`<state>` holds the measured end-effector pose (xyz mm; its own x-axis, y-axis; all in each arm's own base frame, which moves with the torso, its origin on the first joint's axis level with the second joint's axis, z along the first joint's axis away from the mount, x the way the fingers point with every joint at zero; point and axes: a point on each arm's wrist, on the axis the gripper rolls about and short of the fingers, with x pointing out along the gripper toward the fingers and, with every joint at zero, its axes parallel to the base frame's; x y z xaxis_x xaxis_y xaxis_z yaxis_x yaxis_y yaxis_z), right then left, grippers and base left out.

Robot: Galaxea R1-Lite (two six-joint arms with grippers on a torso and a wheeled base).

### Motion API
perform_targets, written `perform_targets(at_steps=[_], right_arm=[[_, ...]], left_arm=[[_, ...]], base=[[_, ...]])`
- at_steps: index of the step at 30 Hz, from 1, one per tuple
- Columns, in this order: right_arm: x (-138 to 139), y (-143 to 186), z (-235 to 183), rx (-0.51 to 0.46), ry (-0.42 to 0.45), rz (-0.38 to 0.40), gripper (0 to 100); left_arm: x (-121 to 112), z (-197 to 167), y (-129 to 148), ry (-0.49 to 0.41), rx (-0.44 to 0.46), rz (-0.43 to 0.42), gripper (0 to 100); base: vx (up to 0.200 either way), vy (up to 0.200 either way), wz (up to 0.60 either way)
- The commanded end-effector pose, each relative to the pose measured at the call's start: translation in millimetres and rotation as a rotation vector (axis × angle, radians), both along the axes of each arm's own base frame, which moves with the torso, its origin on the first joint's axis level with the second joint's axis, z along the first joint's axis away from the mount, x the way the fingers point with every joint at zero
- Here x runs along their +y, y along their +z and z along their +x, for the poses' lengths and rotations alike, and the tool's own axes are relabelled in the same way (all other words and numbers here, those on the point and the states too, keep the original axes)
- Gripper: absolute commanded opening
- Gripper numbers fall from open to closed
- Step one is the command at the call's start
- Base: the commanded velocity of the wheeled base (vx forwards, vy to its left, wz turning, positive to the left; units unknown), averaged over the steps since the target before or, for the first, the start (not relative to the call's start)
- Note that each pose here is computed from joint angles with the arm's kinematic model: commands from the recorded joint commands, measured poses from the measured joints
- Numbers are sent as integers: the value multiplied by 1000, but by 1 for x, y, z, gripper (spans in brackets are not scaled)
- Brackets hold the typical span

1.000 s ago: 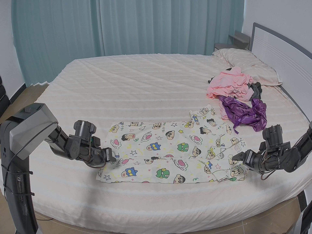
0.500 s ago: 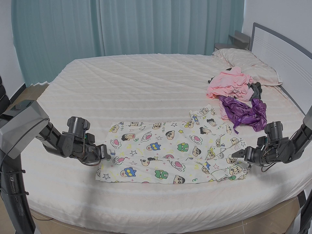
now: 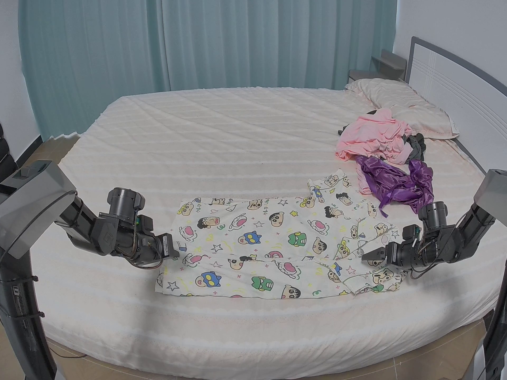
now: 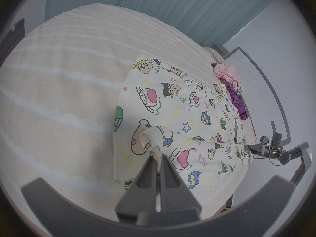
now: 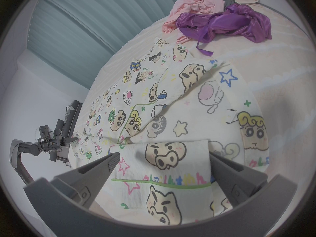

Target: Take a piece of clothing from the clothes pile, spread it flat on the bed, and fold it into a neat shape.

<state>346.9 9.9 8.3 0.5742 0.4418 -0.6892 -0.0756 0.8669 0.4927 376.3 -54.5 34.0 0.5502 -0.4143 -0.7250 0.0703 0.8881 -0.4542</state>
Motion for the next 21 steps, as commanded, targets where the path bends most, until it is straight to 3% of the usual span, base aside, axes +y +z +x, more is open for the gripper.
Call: perform_targets(at_steps=[1, 2, 3, 12, 19, 21], right_arm=[[-4, -7, 2, 18, -5, 7, 100], [-4, -7, 2, 18, -5, 7, 100], [-5, -7, 2, 16, 3, 23, 0], [-13, -5, 0, 14, -1, 46, 0], [-13, 5, -3, -81, -6, 48, 0], [-12, 12, -7, -116, -5, 48, 0]], left_arm=[[0, 0, 1, 0, -1, 0, 0], [0, 0, 1, 0, -1, 0, 0], [0, 0, 1, 2, -2, 1, 0], [1, -4, -4, 32, 14, 46, 0], [2, -15, 0, 63, 17, 93, 0], [1, -24, 15, 58, -10, 86, 0]], base=[[0, 0, 0], [0, 0, 0], [0, 0, 0], [0, 0, 0], [0, 0, 0], [0, 0, 0]])
